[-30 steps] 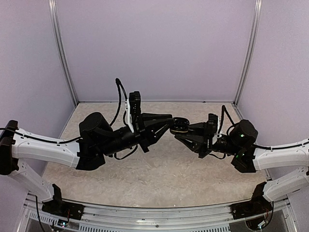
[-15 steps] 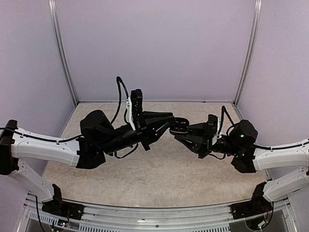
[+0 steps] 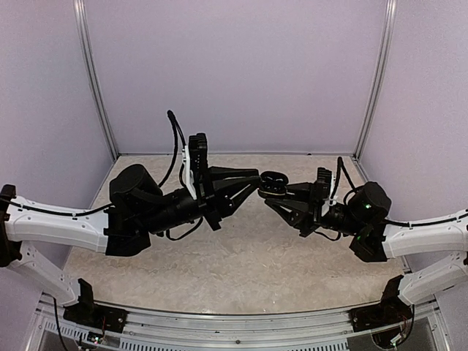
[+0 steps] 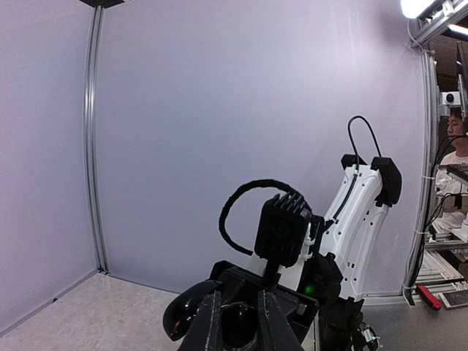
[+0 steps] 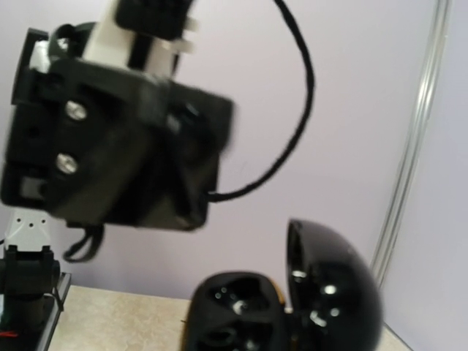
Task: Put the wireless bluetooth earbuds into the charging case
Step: Insert the left earbud into the left side groove of the charging case.
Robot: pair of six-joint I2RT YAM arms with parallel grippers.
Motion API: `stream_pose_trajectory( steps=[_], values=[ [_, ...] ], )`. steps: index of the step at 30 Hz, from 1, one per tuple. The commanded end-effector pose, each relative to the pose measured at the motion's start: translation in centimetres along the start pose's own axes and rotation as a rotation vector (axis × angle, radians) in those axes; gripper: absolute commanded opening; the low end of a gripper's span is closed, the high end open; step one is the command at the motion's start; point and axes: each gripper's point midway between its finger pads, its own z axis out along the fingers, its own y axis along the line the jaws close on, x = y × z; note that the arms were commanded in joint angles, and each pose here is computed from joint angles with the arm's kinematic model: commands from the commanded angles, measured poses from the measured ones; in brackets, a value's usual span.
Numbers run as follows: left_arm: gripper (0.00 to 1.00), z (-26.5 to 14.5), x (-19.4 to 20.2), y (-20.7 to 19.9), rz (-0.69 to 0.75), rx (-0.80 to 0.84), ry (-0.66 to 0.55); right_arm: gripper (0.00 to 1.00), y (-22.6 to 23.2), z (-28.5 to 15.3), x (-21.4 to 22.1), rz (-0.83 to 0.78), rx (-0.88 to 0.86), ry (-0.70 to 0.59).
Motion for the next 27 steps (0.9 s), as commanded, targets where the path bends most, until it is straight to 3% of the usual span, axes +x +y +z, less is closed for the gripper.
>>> stream_pose_trajectory(
  steps=[1, 27],
  values=[
    [0.11, -0.1, -1.3, -0.6, 0.029, 0.017, -0.021, 0.0, -0.4, 0.5, -1.1, 0.033, 0.017, -0.04],
    [0.11, 0.7, 1.5, 1.8, -0.021, -0.086, 0.015, 0.0, 0.7, 0.7, -2.7, -0.007, -0.059, -0.088]
  ],
)
